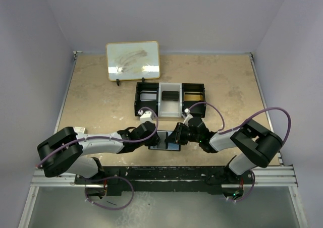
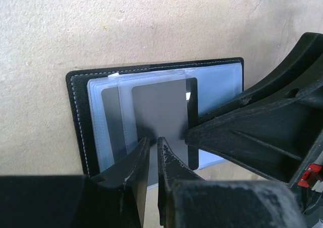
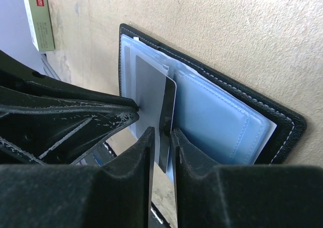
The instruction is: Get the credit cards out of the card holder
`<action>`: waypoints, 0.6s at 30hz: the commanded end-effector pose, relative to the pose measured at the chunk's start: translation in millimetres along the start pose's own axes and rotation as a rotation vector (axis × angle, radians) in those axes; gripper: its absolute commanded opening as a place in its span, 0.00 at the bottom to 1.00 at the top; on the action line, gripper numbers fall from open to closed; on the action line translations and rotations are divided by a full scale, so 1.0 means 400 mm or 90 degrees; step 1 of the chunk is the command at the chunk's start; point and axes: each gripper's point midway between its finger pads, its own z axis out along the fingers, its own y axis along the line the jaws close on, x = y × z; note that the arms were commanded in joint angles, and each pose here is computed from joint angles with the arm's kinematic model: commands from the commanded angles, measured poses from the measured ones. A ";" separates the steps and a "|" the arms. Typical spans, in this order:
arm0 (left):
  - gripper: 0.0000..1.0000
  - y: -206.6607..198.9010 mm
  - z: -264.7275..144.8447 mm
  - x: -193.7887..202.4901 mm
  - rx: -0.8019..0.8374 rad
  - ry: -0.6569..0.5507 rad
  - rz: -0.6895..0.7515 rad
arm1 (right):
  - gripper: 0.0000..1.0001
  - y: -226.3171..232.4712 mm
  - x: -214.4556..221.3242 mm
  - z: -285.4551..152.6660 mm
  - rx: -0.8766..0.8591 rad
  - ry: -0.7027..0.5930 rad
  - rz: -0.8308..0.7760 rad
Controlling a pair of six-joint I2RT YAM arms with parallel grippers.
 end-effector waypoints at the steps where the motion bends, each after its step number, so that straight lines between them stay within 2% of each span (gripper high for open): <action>1: 0.09 0.070 -0.011 0.032 -0.061 0.018 0.027 | 0.24 0.003 -0.004 -0.001 0.001 0.002 -0.001; 7: 0.09 0.067 -0.007 0.036 -0.060 0.026 0.030 | 0.23 0.005 -0.006 -0.006 0.000 -0.004 0.003; 12: 0.08 0.068 -0.008 0.036 -0.063 0.027 0.030 | 0.08 0.005 -0.013 -0.015 -0.001 -0.018 0.006; 18: 0.08 0.073 -0.009 0.036 -0.069 0.027 0.032 | 0.05 0.006 -0.020 -0.026 0.000 -0.028 0.004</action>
